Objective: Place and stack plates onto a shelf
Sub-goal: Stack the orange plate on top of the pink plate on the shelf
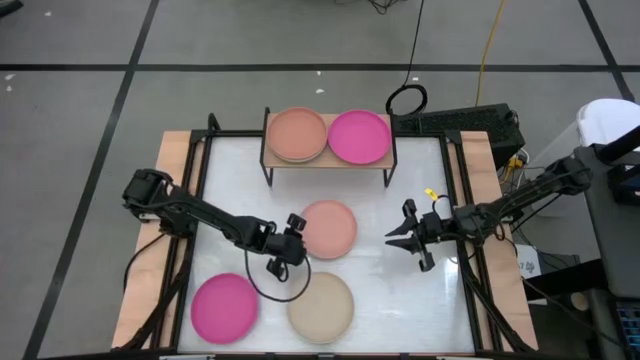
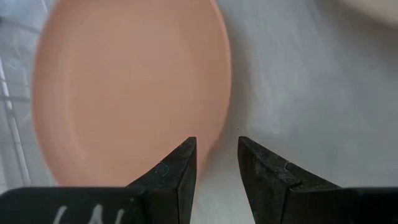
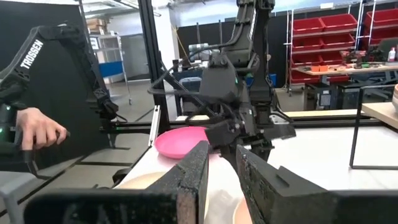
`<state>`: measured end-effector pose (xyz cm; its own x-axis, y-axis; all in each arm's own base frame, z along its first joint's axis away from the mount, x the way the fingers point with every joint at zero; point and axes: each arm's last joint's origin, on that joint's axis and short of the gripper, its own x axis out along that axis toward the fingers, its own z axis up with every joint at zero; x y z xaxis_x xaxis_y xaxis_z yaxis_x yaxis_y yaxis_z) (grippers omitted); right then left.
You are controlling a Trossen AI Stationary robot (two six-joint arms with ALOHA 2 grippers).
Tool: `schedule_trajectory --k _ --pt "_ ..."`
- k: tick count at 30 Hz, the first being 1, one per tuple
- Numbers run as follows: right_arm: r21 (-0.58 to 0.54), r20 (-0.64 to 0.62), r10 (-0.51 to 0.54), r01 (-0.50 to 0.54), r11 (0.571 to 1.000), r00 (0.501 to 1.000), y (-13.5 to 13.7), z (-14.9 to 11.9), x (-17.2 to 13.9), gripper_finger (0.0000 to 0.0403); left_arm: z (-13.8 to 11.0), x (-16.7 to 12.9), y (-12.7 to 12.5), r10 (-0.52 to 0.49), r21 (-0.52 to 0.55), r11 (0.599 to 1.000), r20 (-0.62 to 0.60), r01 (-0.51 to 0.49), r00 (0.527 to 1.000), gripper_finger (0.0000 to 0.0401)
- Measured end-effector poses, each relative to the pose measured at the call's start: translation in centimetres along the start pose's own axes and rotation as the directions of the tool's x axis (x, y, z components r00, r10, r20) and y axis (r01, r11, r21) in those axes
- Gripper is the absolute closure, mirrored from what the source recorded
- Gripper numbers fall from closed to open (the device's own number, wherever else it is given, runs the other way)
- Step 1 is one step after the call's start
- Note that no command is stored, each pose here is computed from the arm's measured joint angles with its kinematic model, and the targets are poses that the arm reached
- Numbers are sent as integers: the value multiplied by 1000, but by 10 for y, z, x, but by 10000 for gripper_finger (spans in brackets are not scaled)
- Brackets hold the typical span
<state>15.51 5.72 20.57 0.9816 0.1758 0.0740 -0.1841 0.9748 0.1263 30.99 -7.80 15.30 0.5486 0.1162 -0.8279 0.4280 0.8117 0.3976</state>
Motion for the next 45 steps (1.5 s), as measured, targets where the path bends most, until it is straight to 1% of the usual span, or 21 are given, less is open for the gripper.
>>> schedule_trajectory --k 3,6,9,13,15,18,21,22,25,28,31,33,36,39,42,45 --pt "0 -1 0 0 1000 1000 0 0 0 337 0 6 2 -1 -12 1000 8 1 1000 277" --pt "0 -2 -1 1 1000 1000 0 0 0 337 -6 15 1 -18 -13 1000 -34 18 999 277" --pt "1 -8 -1 1 1000 1000 0 -1 0 337 -9 22 2 -39 -23 999 -48 38 998 277" --pt "5 -9 -1 1 1000 1000 0 -1 0 337 -10 27 5 -37 -19 999 -53 36 998 283" --pt "5 -9 -1 1 1000 1000 0 -1 0 337 -10 27 5 -41 -6 999 -50 41 998 302" --pt "5 -9 -1 1 1000 1000 0 -1 0 337 -9 26 5 -33 17 999 -43 33 999 341" --pt "5 -9 -1 1 1000 1000 0 -1 0 337 -8 26 8 12 22 1000 -33 -11 999 380" --pt "5 -9 -1 2 1000 1000 0 -1 0 337 -7 24 10 26 19 999 -26 -25 999 387" --pt "5 -12 -2 2 1000 1000 0 -1 0 337 -5 16 12 41 14 999 -12 -41 999 389" --pt "2 -24 -3 3 1000 1000 0 -2 0 337 -2 0 18 62 4 998 22 -62 998 389" --pt "-1 -38 -5 5 1000 999 0 -4 0 337 4 -22 27 121 -16 993 88 -120 989 389" --pt "-3 -46 -6 6 1000 999 -1 -5 0 337 6 -37 32 163 -12 987 125 -162 979 389" --pt "-3 -46 -6 6 1000 999 -1 -5 0 337 10 -62 42 249 -20 968 198 -250 948 389" --pt "-2 -43 -6 6 1000 999 -1 -4 0 337 11 -84 59 342 -74 939 264 -335 902 389" --pt "-9 -39 -11 11 1000 999 -1 -4 0 337 8 -98 79 411 -121 911 281 -393 867 389" --pt "-20 -36 -38 38 999 999 -2 -4 0 337 7 -109 102 441 -148 897 286 -416 850 389"
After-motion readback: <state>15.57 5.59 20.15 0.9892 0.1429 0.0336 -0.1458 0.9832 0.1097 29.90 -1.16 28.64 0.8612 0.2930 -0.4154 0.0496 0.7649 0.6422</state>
